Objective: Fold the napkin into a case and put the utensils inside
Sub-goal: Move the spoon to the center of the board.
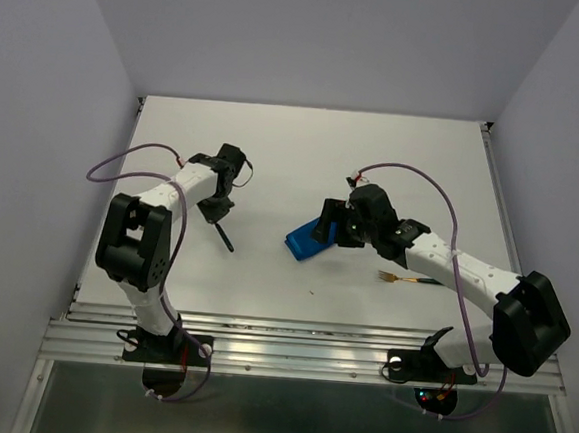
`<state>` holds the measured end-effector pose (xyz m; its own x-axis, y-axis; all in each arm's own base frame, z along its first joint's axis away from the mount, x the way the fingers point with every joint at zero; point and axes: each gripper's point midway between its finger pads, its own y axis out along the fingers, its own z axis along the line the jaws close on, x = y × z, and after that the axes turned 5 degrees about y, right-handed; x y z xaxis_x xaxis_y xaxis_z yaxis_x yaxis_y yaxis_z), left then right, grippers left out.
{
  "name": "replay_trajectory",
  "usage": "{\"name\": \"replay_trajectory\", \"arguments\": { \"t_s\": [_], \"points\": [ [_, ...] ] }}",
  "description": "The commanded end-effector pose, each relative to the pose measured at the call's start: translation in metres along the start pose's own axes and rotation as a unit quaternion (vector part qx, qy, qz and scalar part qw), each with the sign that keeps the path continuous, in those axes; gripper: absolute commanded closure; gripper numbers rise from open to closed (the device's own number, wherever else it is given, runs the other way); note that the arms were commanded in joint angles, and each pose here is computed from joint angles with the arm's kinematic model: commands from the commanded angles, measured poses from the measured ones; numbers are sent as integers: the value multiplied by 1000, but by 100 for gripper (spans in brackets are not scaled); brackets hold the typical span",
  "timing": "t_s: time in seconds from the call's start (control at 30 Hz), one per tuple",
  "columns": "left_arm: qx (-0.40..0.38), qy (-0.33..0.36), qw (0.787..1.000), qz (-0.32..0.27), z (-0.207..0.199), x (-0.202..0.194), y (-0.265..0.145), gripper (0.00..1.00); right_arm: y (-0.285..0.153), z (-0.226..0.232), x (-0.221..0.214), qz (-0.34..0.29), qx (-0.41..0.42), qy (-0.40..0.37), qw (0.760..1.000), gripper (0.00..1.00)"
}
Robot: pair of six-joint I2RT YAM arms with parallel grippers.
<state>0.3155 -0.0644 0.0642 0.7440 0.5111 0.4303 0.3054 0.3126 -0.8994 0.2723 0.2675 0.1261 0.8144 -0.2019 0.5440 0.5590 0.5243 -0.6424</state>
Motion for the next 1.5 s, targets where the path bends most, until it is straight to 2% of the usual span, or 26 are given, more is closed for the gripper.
{"name": "replay_trajectory", "arguments": {
  "t_s": [0.0,0.07,0.1,0.13,0.17,0.23,0.5,0.7,0.77,0.83,0.97,1.07,1.27,1.47],
  "points": [
    [82,-2,997,-9,3,4,7,100,1,-1,1,-4,4,-7,1000,21],
    [97,4,995,-3,1,1,6,97,2,-1,0,-1,5,-9,1000,21],
    [94,8,996,-3,-6,3,7,48,2,-2,-2,1,5,-9,1000,21],
    [89,12,996,-3,-10,2,6,31,2,-2,-2,1,5,-8,1000,21],
    [77,20,997,-5,-16,2,5,21,2,-4,-4,3,4,-8,1000,21],
    [58,23,998,-4,-23,2,2,9,2,-5,-6,5,2,-7,1000,21],
    [-14,33,998,-60,-40,24,-25,8,4,-6,-9,10,5,-8,1000,21],
    [-103,93,982,-126,-54,37,-43,17,2,-5,-8,8,7,-10,1000,21],
    [-128,103,977,-136,-63,43,-44,23,2,-4,-10,10,11,-8,1000,21],
    [-137,114,975,-129,-72,45,-37,28,4,-4,-12,14,15,-8,1000,21],
    [-149,152,972,-103,-105,50,-14,30,4,-2,-15,18,22,-4,1000,21],
    [-146,148,973,-97,-114,56,-3,30,2,-2,-16,18,24,-2,1000,21],
    [-140,119,981,-60,-101,52,30,30,-5,-2,-16,12,27,2,1000,21],
    [-108,101,989,-14,-77,23,56,30,-3,-3,-17,16,27,0,1000,21]
  ]
}}
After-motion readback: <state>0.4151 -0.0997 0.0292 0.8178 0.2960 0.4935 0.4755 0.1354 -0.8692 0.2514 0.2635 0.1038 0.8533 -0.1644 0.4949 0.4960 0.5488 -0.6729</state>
